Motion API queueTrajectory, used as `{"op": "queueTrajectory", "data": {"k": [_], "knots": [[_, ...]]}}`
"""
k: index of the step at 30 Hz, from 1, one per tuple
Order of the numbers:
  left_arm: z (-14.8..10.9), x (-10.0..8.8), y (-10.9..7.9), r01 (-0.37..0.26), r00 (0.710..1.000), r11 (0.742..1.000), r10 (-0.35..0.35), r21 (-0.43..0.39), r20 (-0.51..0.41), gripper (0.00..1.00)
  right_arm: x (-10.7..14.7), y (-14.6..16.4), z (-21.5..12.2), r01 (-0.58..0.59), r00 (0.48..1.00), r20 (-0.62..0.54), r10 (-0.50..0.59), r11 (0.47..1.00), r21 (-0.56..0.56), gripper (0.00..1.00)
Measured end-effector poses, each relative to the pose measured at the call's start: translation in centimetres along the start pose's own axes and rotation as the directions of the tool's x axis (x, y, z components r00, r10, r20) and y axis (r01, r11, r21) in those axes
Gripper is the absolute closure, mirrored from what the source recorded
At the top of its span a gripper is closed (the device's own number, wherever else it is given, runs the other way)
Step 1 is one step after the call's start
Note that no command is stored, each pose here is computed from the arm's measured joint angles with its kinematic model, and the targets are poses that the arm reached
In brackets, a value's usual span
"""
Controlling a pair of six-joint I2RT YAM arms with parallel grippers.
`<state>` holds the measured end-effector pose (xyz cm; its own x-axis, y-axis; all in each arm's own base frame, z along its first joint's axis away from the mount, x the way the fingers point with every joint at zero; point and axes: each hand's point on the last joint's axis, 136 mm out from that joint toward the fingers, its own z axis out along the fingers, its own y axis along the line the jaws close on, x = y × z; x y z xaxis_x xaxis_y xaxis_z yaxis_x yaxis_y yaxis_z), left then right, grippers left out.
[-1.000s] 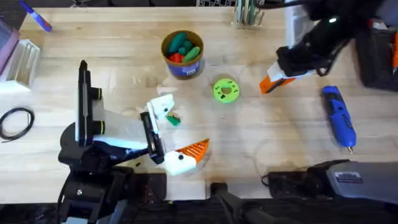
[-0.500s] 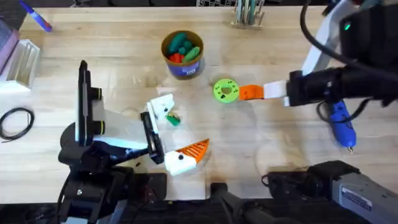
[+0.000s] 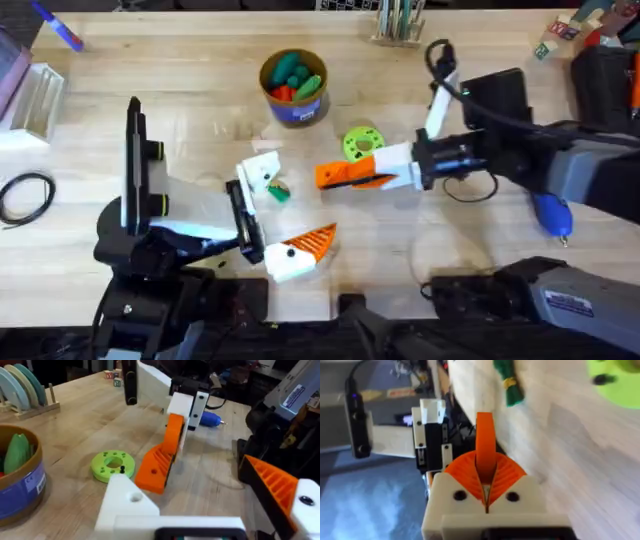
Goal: Pick up the gripper from the table and insert it into the empty holder that is missing its gripper. Then pick up a screw, insert it into the mounting hole, and use the screwdriver to tighten it. Finally, clean up the table by picking up the vegetable and placing it into the bucket.
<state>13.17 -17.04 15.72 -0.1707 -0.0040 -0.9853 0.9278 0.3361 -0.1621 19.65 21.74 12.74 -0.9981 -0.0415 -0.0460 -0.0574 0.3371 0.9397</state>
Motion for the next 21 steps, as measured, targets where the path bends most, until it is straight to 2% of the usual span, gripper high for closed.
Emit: {"op": "queueTrajectory", "data": {"k": [4, 9, 21], "knots": [[0.0, 0.0, 0.0, 0.010, 1.000, 1.000, -0.010, 0.003, 0.000, 0.016, 0.3, 1.5, 2.3, 0.032, 0.996, -0.075, -0.038, 0.997, -0.076, 0.993], [0.0, 0.0, -0.1, 0.033, 0.999, 0.999, -0.033, 0.003, 0.000, 0.015, -0.3, 3.9, 3.4, 0.086, 0.990, -0.094, -0.103, 0.982, -0.169, 0.993], [0.0, 0.0, -0.1, 0.042, 0.999, 0.999, -0.042, 0.003, 0.000, 0.015, 0.1, 4.3, 3.7, -0.037, 0.988, -0.155, 0.008, 0.982, -0.187, 0.993]]}}
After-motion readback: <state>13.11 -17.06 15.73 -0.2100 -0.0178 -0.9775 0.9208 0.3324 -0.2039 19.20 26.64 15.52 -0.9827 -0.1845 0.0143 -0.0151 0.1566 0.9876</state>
